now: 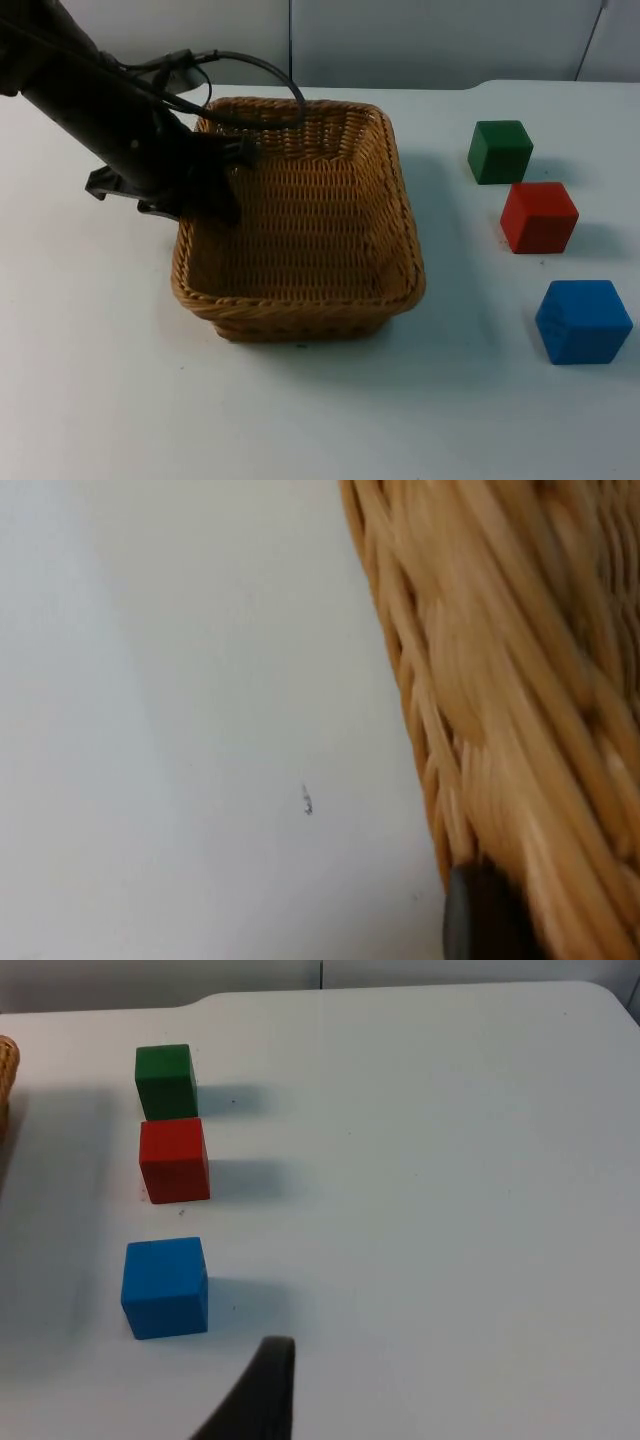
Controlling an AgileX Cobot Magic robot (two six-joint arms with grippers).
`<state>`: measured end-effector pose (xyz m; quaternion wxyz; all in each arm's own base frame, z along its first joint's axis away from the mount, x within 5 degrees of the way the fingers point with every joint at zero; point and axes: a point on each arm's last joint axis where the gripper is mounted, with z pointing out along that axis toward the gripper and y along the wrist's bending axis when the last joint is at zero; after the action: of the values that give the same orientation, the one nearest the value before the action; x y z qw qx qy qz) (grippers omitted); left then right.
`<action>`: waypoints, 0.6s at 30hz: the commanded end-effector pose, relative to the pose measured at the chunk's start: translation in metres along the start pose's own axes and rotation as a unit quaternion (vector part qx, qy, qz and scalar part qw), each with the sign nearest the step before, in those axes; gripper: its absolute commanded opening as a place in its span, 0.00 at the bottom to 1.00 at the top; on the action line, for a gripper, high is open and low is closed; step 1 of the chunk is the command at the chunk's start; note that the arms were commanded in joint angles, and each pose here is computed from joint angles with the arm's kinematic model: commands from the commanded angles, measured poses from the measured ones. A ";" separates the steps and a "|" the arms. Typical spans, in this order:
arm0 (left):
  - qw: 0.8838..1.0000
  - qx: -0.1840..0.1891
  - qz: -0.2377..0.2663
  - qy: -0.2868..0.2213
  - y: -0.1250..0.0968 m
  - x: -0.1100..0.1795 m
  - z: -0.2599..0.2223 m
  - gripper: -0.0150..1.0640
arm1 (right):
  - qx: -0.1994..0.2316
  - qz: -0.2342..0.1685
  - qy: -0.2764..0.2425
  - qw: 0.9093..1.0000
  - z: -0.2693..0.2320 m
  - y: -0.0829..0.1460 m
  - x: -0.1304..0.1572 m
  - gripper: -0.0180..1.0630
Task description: Pick up the basket with the left hand and place the blue cube into the basket with the right hand.
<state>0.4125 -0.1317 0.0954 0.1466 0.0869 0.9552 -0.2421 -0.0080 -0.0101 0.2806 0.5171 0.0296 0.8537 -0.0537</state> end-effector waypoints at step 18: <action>0.999 -0.004 -0.045 -0.010 -0.001 -0.003 -0.001 0.01 | 0.004 -0.002 -0.001 1.000 0.002 0.000 0.001 0.98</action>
<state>0.4135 -0.1312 0.0953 0.1431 0.0527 0.9577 -0.2440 -0.0080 -0.0101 0.2806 0.5171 0.0296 0.8537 -0.0537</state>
